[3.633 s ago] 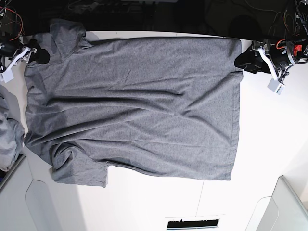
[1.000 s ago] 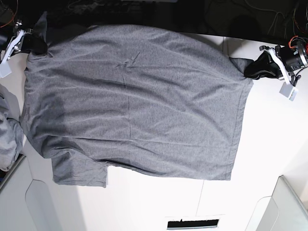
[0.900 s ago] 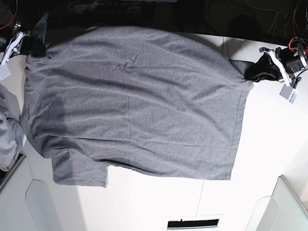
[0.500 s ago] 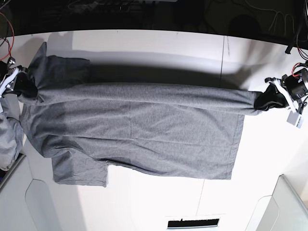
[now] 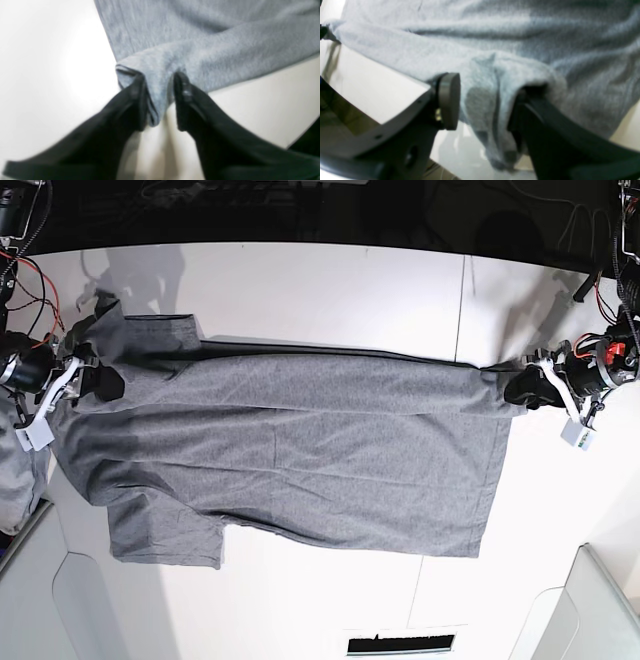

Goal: Layout the t-shirt on the table in an organized manner, then fold the t-shirt properly
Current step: 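Lift the grasped edge and fold it over the shirt body with both grippers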

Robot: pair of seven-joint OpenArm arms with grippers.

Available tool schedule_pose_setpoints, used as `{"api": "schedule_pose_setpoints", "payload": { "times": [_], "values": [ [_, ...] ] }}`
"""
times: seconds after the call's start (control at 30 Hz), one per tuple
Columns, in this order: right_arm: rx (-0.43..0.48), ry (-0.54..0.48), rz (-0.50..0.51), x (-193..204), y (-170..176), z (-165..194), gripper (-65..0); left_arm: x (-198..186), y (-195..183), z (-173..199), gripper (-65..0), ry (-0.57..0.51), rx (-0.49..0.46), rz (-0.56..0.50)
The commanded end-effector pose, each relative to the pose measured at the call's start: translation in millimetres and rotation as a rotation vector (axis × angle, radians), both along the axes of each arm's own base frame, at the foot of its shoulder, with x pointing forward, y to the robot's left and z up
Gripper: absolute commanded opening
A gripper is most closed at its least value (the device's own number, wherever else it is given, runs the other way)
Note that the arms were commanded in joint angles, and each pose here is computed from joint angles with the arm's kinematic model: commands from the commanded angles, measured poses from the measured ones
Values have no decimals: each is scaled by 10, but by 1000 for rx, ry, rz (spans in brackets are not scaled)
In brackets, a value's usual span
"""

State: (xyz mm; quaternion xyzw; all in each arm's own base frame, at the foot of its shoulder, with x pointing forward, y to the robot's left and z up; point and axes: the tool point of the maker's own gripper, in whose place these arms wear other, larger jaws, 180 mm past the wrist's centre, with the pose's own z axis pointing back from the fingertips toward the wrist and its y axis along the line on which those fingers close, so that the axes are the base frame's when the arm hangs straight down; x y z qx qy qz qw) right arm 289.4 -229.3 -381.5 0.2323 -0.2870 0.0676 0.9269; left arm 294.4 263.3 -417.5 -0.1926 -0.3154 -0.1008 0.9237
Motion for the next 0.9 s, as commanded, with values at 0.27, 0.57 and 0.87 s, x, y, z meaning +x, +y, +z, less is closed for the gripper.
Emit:
{"api": "schedule_pose_setpoints", "payload": {
  "times": [0.27, 0.57, 0.87],
  "values": [
    [-29, -97, -318, -209, -1018, 321, -366, 69, -262, 597, -430, -118, -50, -115],
    [-15, 22, -479, -551, -1337, -272, -366, 172, -545, 553, -430, -196, -60, -119],
    [86, 131, -455, -681, -1036, -644, -366, 220, -573, 443, -430, -230, -92, -66]
  ]
}}
